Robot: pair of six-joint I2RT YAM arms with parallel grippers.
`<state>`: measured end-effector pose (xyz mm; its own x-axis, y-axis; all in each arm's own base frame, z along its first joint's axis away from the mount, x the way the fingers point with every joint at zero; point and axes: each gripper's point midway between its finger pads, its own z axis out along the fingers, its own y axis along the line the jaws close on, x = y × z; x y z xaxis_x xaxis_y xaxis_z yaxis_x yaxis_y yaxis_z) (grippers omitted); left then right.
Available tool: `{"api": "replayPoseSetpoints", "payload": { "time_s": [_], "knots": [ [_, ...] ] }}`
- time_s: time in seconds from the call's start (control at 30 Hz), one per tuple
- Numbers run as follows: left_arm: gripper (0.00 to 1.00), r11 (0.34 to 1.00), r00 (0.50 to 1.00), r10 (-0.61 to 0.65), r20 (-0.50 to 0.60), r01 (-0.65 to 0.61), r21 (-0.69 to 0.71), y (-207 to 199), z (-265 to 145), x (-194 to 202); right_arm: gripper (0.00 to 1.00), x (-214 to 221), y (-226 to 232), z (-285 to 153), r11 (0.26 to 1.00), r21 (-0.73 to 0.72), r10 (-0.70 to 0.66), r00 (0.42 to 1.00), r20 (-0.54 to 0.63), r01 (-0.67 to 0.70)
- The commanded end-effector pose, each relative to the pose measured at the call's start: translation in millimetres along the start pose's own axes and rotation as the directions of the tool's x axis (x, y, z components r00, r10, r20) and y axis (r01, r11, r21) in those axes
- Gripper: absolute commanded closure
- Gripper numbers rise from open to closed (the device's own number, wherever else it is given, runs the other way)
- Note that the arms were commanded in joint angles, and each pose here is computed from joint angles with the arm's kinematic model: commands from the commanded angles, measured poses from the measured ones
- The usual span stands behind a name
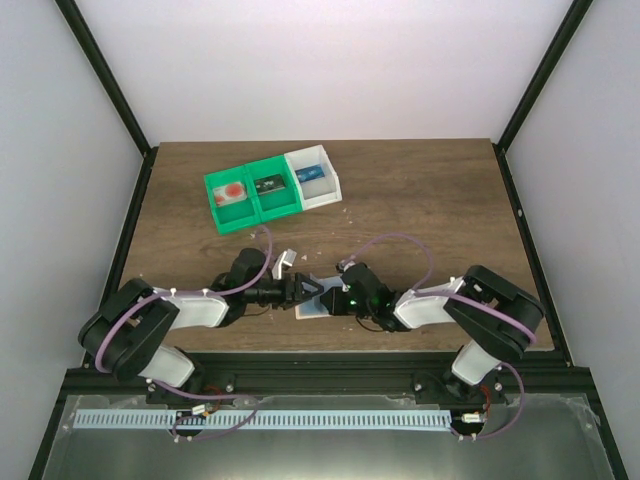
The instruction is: Take the credit cards out of the card holder
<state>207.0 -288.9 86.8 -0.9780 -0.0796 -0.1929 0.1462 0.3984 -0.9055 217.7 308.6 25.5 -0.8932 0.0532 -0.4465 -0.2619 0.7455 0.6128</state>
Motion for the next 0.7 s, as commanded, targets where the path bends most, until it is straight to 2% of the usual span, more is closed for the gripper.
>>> {"api": "replayPoseSetpoints", "payload": {
  "time_s": [0.0,0.27,0.67],
  "knots": [
    [0.33,0.997,0.998,0.052,0.021,-0.054,0.06,-21,4,-12,0.88,13,-14,-7,0.999,0.052,0.003,1.0,-0.024,-0.002],
    [0.33,0.995,0.998,0.056,0.009,-0.056,0.08,-28,13,-16,0.88,8,-16,-15,0.998,0.054,0.012,1.0,0.018,-0.013],
    [0.33,0.991,0.998,0.053,-0.022,-0.05,0.127,-38,34,-19,0.82,0,-13,-32,1.0,0.026,0.009,0.996,0.089,-0.012]
  ]
}}
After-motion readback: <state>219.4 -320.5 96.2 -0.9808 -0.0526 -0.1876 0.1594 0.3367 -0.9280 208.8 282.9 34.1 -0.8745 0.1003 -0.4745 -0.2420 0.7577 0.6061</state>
